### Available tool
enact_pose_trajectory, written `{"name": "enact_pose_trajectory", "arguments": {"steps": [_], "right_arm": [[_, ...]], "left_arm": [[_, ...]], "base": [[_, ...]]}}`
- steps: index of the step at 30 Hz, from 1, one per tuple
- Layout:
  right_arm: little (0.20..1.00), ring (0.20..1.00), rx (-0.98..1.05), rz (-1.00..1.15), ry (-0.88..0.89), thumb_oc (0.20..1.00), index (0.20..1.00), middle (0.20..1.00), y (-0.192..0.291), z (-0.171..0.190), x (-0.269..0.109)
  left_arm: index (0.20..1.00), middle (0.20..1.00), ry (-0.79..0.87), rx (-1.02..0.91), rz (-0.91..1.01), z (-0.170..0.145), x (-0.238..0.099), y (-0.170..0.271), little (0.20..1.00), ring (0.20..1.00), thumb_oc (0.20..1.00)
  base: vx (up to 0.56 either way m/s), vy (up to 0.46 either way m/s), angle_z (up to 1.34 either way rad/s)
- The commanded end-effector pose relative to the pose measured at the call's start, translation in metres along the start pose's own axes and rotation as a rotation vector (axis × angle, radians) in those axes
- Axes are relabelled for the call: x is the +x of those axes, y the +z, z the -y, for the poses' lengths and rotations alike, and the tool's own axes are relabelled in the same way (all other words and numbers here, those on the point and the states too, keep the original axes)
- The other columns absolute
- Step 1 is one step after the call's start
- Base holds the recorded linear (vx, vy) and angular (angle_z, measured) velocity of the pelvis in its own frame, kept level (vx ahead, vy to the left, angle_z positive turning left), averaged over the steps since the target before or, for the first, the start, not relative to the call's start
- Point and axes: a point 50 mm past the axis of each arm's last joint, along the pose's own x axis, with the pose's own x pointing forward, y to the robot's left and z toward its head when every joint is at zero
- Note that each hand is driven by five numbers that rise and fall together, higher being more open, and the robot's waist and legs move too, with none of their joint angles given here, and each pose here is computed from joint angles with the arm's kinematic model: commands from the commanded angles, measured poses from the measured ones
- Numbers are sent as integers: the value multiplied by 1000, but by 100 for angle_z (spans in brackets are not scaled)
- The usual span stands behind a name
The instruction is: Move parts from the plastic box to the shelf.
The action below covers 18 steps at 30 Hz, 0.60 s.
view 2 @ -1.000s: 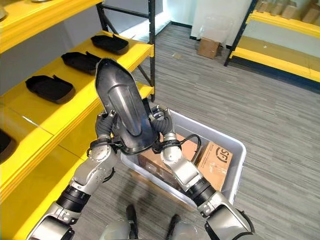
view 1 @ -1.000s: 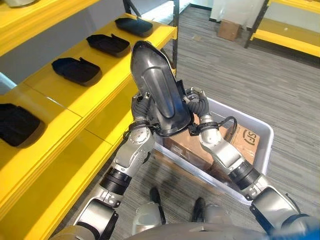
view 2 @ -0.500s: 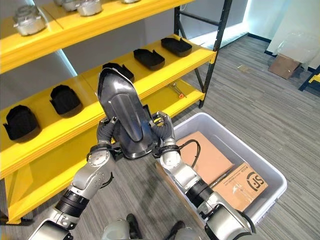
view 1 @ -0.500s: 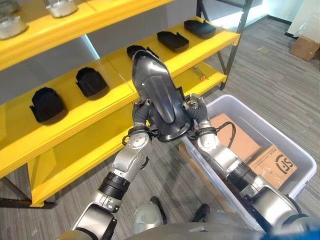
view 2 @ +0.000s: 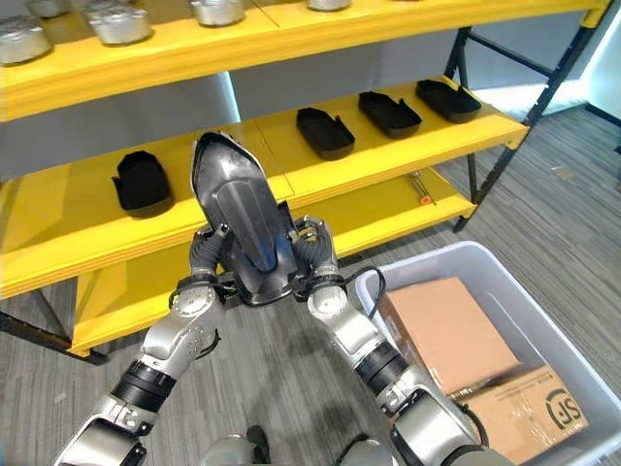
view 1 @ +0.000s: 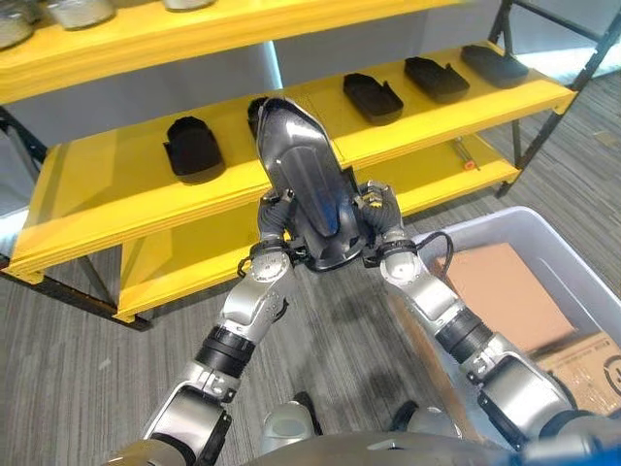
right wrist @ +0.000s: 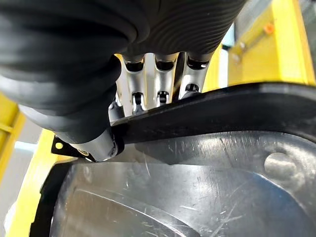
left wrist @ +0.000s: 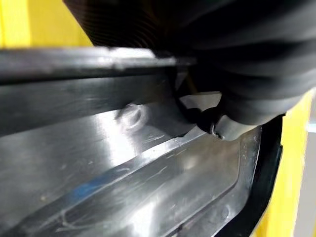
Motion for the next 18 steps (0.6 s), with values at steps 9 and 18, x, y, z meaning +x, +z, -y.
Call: {"name": "enact_pose_trajectory", "arguments": {"steps": [9, 18], "right_arm": [[200, 200, 151, 193, 173, 200, 200, 200, 41, -21, -8], [200, 200, 133, 194, 134, 200, 200, 200, 49, -20, -1]], "left_arm": [[200, 200, -327, -67, 208, 70, -23, 53, 200, 200, 200], [200, 200, -397, -50, 160, 74, -26, 47, 200, 200, 200]], "base": [[-85, 124, 61], [-52, -21, 44]]}}
